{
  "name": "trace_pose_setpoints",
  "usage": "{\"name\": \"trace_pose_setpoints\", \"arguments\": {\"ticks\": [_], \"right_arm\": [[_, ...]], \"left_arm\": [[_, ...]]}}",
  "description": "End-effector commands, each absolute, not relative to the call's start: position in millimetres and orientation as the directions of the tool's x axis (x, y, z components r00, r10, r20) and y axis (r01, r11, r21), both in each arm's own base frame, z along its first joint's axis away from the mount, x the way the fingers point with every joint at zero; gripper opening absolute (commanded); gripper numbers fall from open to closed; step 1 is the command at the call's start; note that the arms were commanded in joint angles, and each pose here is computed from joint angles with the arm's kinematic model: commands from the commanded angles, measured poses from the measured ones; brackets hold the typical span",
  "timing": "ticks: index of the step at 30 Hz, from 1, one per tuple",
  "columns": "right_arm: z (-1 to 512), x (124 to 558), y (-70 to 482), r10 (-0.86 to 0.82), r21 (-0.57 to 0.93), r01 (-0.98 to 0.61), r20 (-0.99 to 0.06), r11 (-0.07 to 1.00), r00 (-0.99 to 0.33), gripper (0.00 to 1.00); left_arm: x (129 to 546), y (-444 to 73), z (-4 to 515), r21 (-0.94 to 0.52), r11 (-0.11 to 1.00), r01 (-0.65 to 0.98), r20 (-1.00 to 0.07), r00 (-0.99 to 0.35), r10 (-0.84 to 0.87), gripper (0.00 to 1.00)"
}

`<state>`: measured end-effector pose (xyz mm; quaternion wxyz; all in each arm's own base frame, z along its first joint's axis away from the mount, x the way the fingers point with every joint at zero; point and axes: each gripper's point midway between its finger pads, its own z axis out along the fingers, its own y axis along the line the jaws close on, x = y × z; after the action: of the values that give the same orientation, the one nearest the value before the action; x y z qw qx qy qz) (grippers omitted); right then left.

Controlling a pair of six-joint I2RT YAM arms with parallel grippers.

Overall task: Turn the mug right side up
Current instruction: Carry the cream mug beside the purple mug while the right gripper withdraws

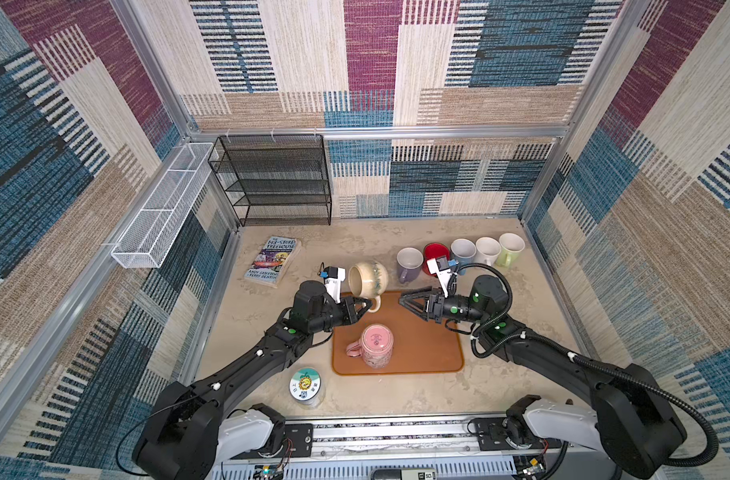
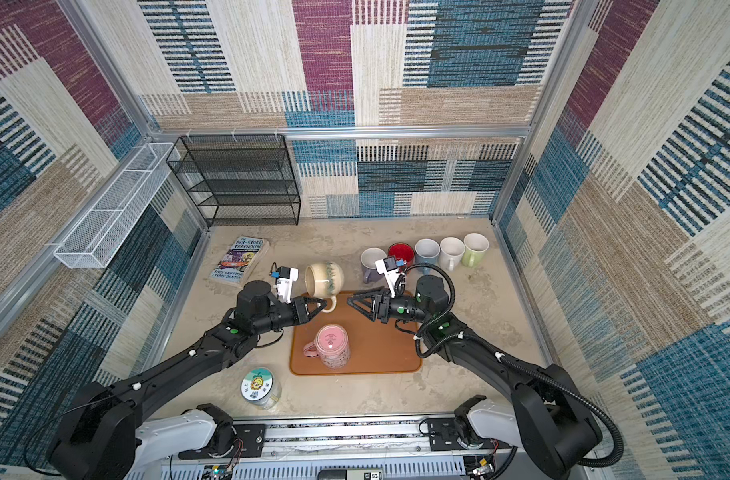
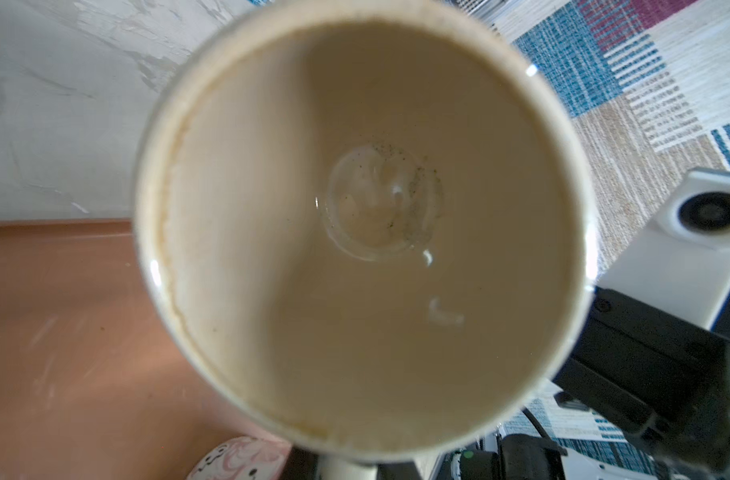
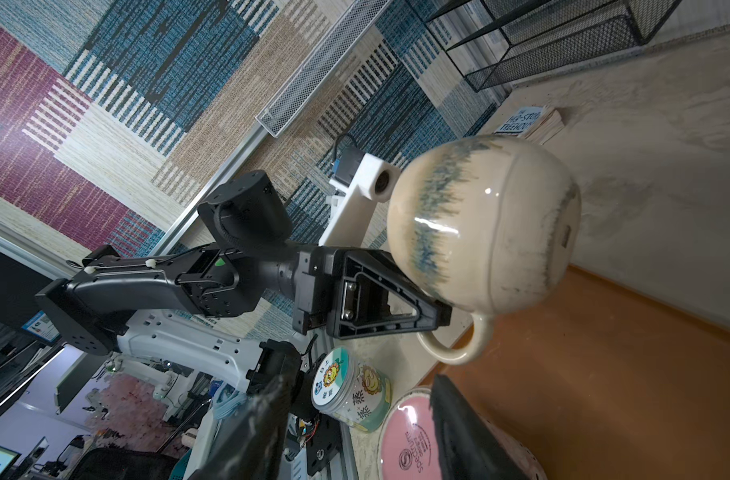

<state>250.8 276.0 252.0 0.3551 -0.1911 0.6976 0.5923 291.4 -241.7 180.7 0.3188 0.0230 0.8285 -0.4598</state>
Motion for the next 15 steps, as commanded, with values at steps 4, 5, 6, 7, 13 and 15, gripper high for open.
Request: {"name": "trace_pose_setpoints", "arguments": {"ticks": [4, 5, 6, 7, 13, 15], "right_arm": [[253, 256, 268, 0.153, 0.627, -0.716, -0.775, 0.308, -0.613, 0.60], [256, 254, 266, 0.152, 0.605, -0.731, -0.793, 0.317, -0.590, 0.63], [257, 253, 264, 0.152, 0.587, -0.741, -0.806, 0.325, -0.572, 0.67], [259, 252, 262, 0.155, 0.570, -0.749, -0.819, 0.339, -0.553, 0.70], [261, 244, 253, 0.137, 0.506, -0.776, -0.859, 0.376, -0.493, 0.88], [260, 245, 250, 0.132, 0.491, -0.772, -0.866, 0.404, -0.481, 0.92]], "left_arm": [[315, -235, 189, -0.658, 0.677, 0.331, -0.603, -0.770, -0.210, 0.00], [318, -233, 186, -0.635, 0.703, 0.321, -0.604, -0.774, -0.192, 0.00], [321, -231, 187, -0.615, 0.722, 0.317, -0.609, -0.773, -0.180, 0.00], [324, -229, 186, -0.592, 0.744, 0.308, -0.610, -0.775, -0.165, 0.00], [342, -219, 182, -0.471, 0.838, 0.277, -0.616, -0.783, -0.088, 0.00], [349, -215, 179, -0.423, 0.866, 0.266, -0.618, -0.784, -0.061, 0.00]]}}
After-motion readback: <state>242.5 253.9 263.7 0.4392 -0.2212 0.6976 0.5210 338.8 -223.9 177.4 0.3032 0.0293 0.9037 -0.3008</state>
